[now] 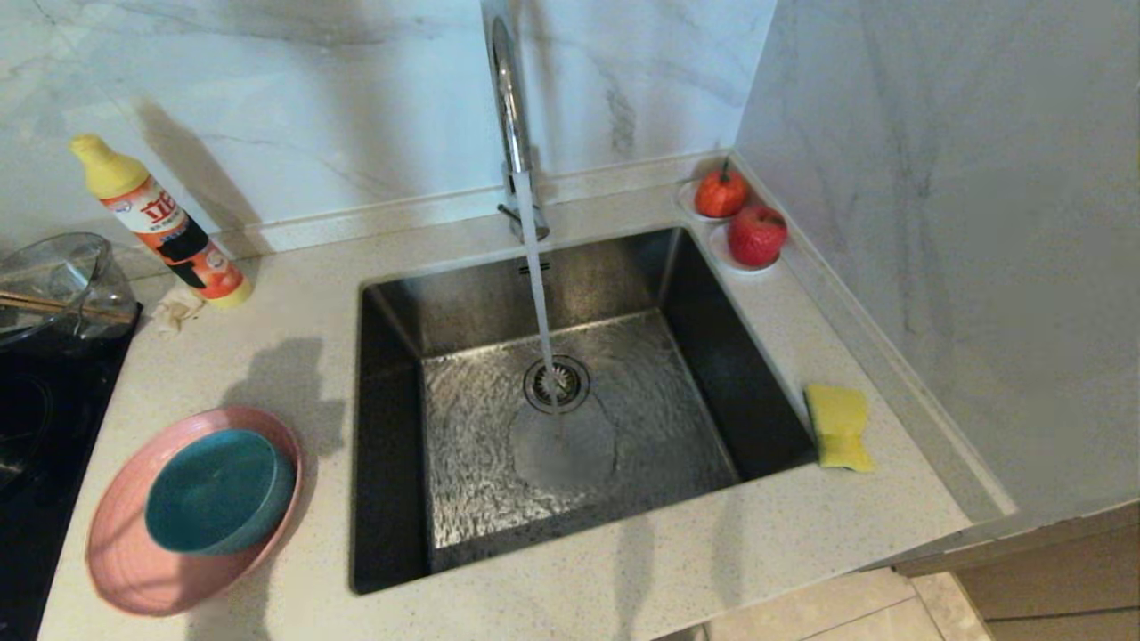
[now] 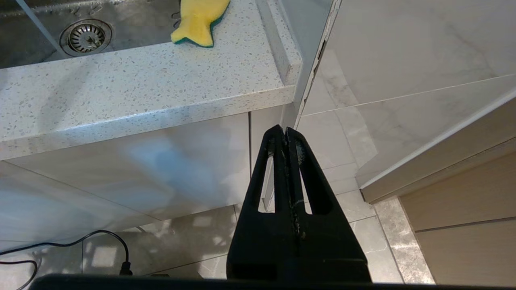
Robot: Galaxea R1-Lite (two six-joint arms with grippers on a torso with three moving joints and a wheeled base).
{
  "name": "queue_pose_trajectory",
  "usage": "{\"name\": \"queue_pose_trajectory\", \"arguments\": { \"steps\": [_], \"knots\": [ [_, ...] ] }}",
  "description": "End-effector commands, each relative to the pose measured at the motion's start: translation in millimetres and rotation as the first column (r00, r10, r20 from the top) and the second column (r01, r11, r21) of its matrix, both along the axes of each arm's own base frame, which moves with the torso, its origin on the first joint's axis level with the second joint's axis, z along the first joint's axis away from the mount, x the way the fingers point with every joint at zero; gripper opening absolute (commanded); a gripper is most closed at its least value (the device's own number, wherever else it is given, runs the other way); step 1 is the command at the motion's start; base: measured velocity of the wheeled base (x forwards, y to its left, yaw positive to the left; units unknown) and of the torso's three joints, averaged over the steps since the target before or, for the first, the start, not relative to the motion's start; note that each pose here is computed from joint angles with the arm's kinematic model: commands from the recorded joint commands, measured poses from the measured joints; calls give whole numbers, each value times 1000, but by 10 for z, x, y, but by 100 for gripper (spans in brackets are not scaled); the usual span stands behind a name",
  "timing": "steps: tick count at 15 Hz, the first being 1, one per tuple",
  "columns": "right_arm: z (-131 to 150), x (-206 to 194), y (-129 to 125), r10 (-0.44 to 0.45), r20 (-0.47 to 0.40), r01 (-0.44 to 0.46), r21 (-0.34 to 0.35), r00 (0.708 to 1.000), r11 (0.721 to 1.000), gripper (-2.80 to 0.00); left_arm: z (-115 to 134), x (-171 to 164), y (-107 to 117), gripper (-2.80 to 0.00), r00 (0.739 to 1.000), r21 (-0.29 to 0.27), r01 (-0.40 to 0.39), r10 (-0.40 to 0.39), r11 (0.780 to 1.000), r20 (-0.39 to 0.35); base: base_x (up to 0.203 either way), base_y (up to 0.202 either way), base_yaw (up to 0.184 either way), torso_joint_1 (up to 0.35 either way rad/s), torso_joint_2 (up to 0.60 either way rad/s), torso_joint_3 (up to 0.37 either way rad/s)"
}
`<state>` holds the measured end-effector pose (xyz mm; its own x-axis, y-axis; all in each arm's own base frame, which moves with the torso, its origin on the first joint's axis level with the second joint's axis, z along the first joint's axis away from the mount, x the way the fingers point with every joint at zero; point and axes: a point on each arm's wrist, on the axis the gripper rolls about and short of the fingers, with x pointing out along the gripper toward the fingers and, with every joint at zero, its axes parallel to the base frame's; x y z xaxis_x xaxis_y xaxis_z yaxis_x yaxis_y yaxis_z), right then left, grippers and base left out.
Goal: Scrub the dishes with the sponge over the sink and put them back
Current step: Pick up a bowl and the sponge
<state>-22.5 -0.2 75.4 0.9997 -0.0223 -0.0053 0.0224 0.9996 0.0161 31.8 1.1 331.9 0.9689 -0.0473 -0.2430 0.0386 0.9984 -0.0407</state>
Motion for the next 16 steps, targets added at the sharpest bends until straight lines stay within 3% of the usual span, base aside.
{"name": "queue_pose_trajectory", "arguments": {
  "steps": [1,3,5,7,11,13,14,15,16],
  "knots": [
    [0,0,0,0,1,0,-1,1000,1000,-280,-746,-700,-133,-280,996,51,58,-61,997,60,0,0,0,0,0,0],
    [-4,1,0,-1,-1,1,1,1000,1000,-280,-1314,-762,-125,-280,997,78,70,-72,995,31,0,0,0,0,0,0],
    [-4,1,0,1,-1,-1,1,1000,1000,-280,-1605,-649,-89,-280,1000,84,28,-29,996,4,0,0,0,0,0,0],
    [0,0,0,1,1,-1,-1,1000,1000,-280,-1735,-608,-55,-280,997,96,64,-67,993,33,0,0,0,0,0,0],
    [-4,1,0,-1,-1,1,1,1000,1000,-280,-2221,-768,-37,-280,990,126,39,-56,991,130,0,0,0,0,0,0],
    [-3,0,0,0,0,0,1,1000,1000,-280,-2453,-671,-19,-280,990,150,-19,-2,988,140,0,0,0,0,0,0],
    [-3,0,0,0,0,0,1,1000,1000,-280,-2448,-628,-11,-280,978,151,-61,29,987,208,0,0,0,0,0,0],
    [0,0,0,0,1,0,0,1000,1000,-280,-2484,-587,-11,-280,969,147,-64,26,987,245,0,0,0,0,0,0],
    [-4,1,0,-1,-1,1,1,1000,1000,-280,-2555,-560,-22,-280,973,150,-8,-27,989,230,0,0,0,0,0,0]
  ]
}}
